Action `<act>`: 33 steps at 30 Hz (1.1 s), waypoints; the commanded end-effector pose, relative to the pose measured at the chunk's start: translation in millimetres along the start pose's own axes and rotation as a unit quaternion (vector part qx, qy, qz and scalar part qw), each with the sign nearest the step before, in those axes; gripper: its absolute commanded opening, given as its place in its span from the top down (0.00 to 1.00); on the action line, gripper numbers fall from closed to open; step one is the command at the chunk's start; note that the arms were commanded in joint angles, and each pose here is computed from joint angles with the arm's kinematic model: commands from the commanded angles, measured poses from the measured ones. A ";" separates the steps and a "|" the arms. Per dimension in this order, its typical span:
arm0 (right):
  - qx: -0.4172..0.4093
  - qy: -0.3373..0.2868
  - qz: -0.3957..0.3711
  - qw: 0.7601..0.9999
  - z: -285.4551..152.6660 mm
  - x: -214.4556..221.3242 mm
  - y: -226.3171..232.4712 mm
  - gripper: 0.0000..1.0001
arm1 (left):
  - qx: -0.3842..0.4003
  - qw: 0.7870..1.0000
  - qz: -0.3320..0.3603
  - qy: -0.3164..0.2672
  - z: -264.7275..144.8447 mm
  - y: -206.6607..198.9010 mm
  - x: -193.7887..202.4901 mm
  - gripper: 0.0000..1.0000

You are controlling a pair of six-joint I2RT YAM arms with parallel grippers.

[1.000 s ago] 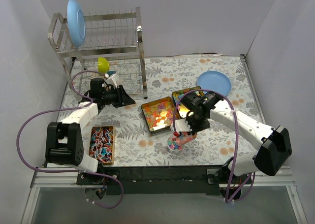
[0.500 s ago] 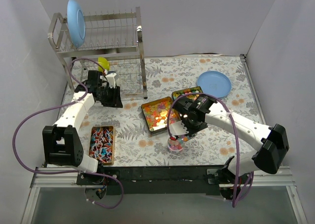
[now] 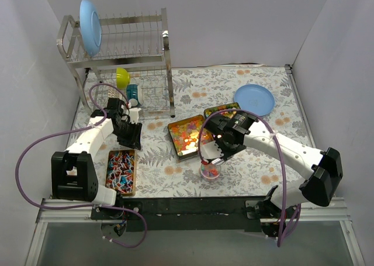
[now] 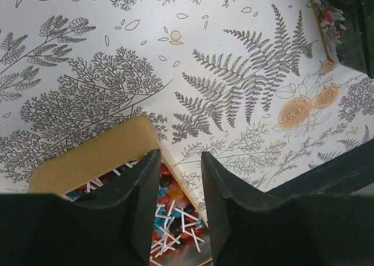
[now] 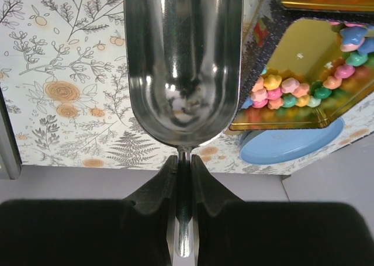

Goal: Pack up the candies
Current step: Place the fake candies in the packing bottle.

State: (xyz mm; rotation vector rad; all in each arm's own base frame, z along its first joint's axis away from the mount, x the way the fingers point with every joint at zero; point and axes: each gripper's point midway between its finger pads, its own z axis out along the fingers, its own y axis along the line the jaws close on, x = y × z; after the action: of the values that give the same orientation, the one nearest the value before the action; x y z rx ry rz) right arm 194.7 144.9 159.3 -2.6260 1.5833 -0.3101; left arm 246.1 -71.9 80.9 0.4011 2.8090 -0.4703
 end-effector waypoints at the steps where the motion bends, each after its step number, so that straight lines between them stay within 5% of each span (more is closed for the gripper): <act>1: 0.034 -0.015 0.019 0.999 -21.7 -3.7 -16.9 0.99 | -0.006 1.000 0.019 -0.012 -7.9 1.2 3.0 0.68; 8: 0.030 -0.025 0.049 0.998 -14.8 -8.3 -12.6 0.99 | -0.041 0.997 0.056 -0.033 -34.8 6.3 -2.6 0.69; 14: 0.035 -0.031 0.058 0.997 -7.8 -12.0 -15.7 0.99 | 0.004 0.996 0.059 0.059 -28.2 -4.6 41.8 0.64; 23: 0.051 -0.034 0.066 0.996 -10.7 -12.5 -22.1 0.99 | 0.004 0.996 0.036 0.080 -1.3 4.4 47.4 0.66; 33: 0.059 -0.031 0.082 0.994 -10.0 -7.2 -21.7 0.99 | 0.018 0.996 0.031 0.079 17.9 7.2 36.7 0.83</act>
State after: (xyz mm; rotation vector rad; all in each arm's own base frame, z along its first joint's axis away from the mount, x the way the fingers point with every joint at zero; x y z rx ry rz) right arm 204.9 164.1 167.1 -2.4388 1.6734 -0.2842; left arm 203.5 -60.0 49.2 0.5440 2.9994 -0.4893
